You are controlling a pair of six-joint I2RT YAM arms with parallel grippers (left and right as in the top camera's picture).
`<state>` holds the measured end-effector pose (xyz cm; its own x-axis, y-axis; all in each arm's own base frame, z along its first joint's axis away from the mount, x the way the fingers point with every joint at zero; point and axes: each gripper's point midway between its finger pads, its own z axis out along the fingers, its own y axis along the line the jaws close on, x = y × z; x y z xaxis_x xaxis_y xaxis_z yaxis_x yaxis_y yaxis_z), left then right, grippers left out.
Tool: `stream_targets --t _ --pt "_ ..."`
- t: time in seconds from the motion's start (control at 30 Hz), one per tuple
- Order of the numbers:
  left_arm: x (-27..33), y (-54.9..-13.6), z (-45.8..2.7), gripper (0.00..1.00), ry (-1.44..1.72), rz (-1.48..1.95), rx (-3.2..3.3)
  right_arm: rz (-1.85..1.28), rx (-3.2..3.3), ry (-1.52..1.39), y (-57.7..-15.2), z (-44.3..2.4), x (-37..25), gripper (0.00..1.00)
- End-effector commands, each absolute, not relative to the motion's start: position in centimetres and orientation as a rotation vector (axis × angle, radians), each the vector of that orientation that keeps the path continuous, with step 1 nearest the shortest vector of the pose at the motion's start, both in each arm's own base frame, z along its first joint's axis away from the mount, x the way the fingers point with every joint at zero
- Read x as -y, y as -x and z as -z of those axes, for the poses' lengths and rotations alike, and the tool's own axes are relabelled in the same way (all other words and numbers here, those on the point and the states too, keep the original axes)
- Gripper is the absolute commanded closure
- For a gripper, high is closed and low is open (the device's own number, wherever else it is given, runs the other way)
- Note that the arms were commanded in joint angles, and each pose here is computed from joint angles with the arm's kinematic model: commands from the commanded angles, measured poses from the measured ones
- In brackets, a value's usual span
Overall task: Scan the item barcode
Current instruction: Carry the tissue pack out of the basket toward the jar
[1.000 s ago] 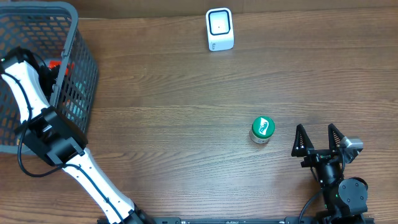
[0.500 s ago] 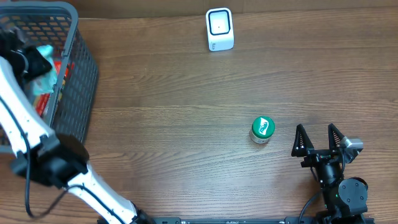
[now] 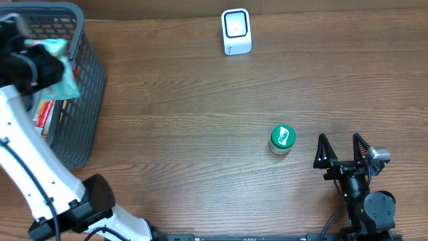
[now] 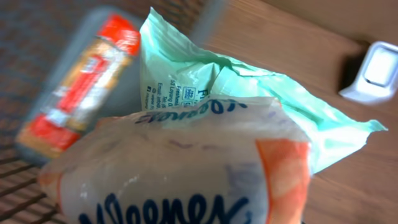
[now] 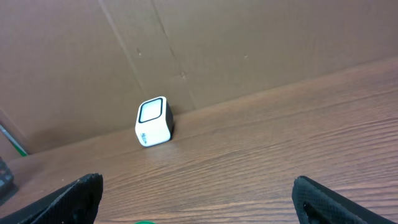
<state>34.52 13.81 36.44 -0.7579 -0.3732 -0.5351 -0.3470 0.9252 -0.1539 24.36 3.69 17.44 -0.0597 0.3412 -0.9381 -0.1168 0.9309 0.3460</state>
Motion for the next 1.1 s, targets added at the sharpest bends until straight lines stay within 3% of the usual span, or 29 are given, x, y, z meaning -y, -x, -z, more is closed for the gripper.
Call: stream_targets --t 0.0,0.4,0.73,0.9,1.07 --pt "-9.6 -35.7 -36.0 0.72 0.381 0.127 -2.541 -0.372 -1.588 -0.176 -24.4 -17.2 -3.6 0.0" --pt "6.7 -36.8 -23.7 0.76 0.025 0.295 -2.914 -0.372 -1.588 -0.176 -24.4 -17.2 -3.6 0.0" --pt "21.3 -33.3 -10.0 0.75 -0.144 0.316 -2.963 -0.371 -1.587 -0.177 -24.4 -17.2 -3.6 0.0" --pt "25.4 -31.1 -6.3 0.75 -0.194 0.372 -2.919 -0.371 -1.587 -0.177 -24.4 -17.2 -3.6 0.0" --pt "25.5 -30.4 -4.9 0.73 -0.164 0.321 -2.908 -0.372 -1.588 -0.176 -24.4 -17.2 -3.6 0.0"
